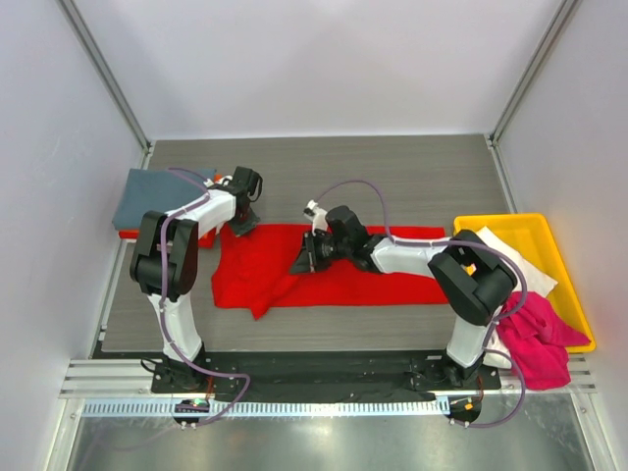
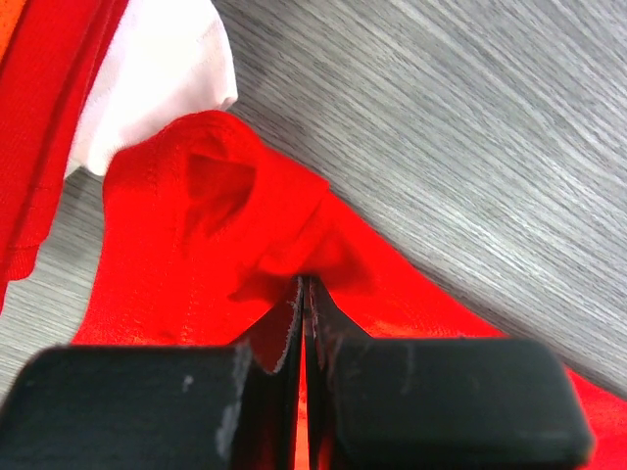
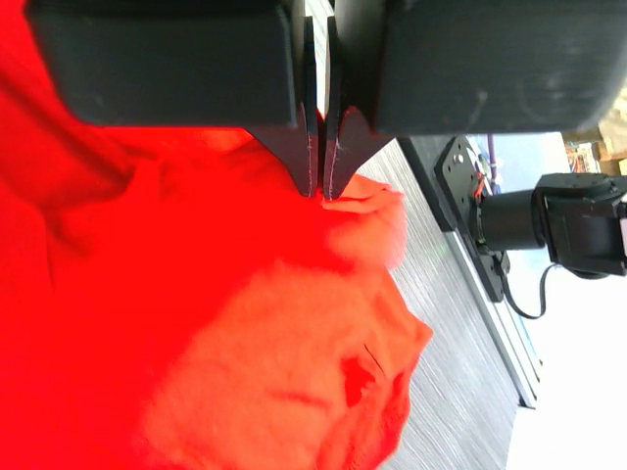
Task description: Fold and stack the t-shirts
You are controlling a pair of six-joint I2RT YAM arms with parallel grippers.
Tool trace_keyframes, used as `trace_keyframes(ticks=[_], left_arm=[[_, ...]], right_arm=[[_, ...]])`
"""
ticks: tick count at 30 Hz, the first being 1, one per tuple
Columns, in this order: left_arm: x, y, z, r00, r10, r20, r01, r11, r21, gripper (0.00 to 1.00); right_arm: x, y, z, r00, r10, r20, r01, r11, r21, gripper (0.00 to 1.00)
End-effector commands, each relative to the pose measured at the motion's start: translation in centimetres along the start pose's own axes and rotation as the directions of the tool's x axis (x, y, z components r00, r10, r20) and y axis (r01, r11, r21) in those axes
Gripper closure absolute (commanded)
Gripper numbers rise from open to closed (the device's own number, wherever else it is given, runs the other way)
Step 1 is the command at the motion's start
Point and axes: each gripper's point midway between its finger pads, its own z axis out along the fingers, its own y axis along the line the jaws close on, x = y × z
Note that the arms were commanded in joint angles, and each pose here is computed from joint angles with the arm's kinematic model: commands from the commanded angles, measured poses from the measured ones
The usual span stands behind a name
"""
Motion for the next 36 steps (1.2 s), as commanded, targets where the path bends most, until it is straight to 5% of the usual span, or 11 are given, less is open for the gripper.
trace_keyframes(ticks=[1, 11, 15, 19, 26, 36], left_arm=[[0.3, 2.1, 0.8, 1.0, 0.014, -0.003, -0.014, 0.996, -0.091, 0.99], [0.3, 2.0, 0.7, 1.0, 0.018, -0.004, -0.019, 0.996, -0.085, 1.0], [0.1, 1.9, 0.5, 1.0, 0.021, 0.002, -0.021, 0.997, -0.08, 1.0], [-0.2, 1.8, -0.1, 0.999, 0.026, 0.018, -0.025, 0.997, -0.071, 1.0], [-1.5, 0.6, -3.4, 0.995, 0.049, 0.085, -0.048, 0.999, -0.017, 1.0], [0.3, -0.4, -11.5, 0.98, 0.118, 0.16, -0.14, 0.982, 0.13, 0.99]], right_arm=[[0.0, 0.9, -1.0, 1.0, -0.005, 0.026, 0.005, 1.0, -0.005, 0.95], [4.3, 0.0, -2.8, 0.998, 0.063, -0.002, -0.063, 0.998, 0.0, 0.87], [6.1, -0.7, -4.0, 0.998, 0.054, -0.029, -0.053, 0.998, 0.033, 0.62], [5.7, 0.2, -5.3, 0.999, 0.033, -0.001, -0.032, 0.999, 0.026, 0.56], [2.2, 2.3, -5.4, 0.998, 0.017, 0.058, -0.018, 1.0, 0.017, 0.66], [3.3, -1.0, -2.7, 0.991, 0.127, 0.045, -0.131, 0.988, 0.082, 0.82]])
